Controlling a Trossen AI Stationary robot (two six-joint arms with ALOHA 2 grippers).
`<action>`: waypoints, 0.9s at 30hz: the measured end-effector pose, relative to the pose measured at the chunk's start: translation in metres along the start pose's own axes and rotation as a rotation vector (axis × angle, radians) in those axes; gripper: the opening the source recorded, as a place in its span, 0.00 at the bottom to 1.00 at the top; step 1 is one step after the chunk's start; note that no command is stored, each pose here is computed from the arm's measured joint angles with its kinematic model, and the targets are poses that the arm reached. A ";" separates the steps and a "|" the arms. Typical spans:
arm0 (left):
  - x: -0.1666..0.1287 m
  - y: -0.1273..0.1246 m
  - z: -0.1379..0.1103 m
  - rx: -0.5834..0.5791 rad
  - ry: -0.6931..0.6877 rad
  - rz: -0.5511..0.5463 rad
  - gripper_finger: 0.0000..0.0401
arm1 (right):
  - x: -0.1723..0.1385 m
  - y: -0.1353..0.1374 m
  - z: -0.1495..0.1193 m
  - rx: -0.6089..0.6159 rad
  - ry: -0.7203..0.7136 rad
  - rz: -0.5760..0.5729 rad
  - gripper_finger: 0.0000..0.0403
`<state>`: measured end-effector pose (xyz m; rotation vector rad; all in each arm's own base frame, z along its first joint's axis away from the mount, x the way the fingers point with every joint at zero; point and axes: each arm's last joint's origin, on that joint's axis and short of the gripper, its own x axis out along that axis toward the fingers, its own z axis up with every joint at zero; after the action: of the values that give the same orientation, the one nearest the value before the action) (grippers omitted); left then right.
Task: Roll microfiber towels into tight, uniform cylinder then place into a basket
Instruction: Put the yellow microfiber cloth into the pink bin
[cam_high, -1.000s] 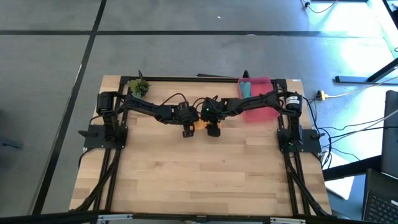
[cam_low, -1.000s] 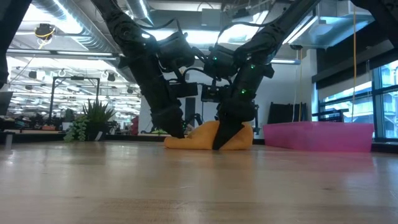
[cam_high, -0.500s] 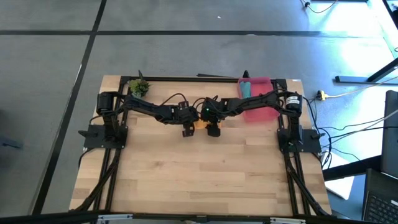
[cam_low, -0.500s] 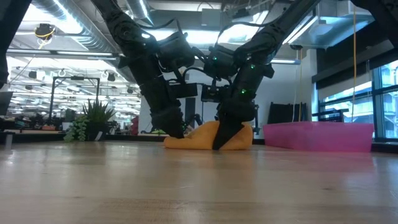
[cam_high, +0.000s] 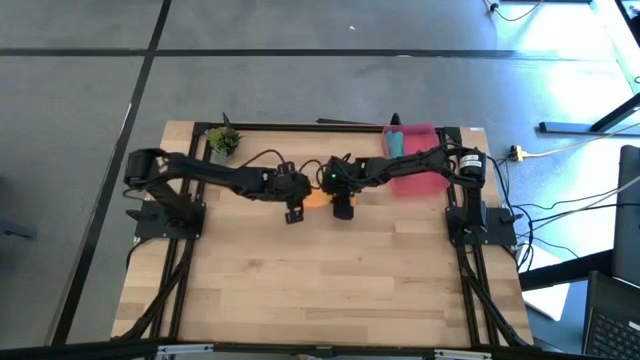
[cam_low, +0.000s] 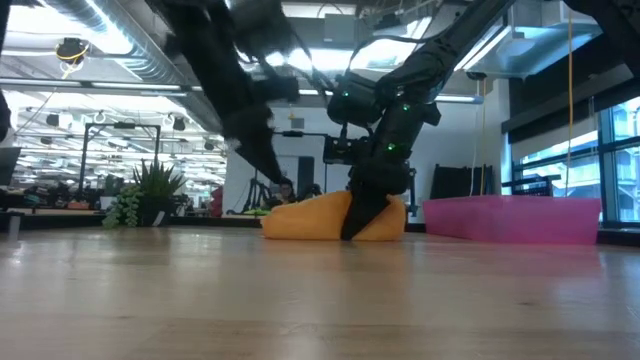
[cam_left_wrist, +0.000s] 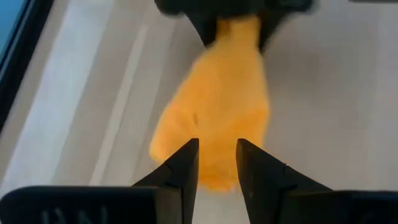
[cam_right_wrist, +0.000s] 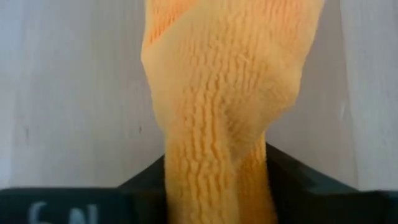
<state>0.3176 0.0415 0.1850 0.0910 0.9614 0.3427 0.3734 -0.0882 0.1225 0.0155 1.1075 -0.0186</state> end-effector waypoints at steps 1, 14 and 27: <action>-0.007 -0.001 -0.001 0.004 0.010 -0.004 0.25 | 0.000 0.000 0.000 0.004 -0.001 0.000 0.37; -0.089 -0.026 -0.015 -0.067 0.001 0.025 0.25 | -0.003 -0.003 0.001 0.089 -0.011 -0.004 0.08; -0.116 -0.055 -0.029 -0.078 -0.013 0.012 0.25 | -0.099 -0.009 0.006 0.253 -0.076 -0.294 0.08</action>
<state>0.2464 -0.0505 0.2473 0.0273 0.9334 0.3897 0.3342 -0.0967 0.2139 0.0775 1.0180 -0.4193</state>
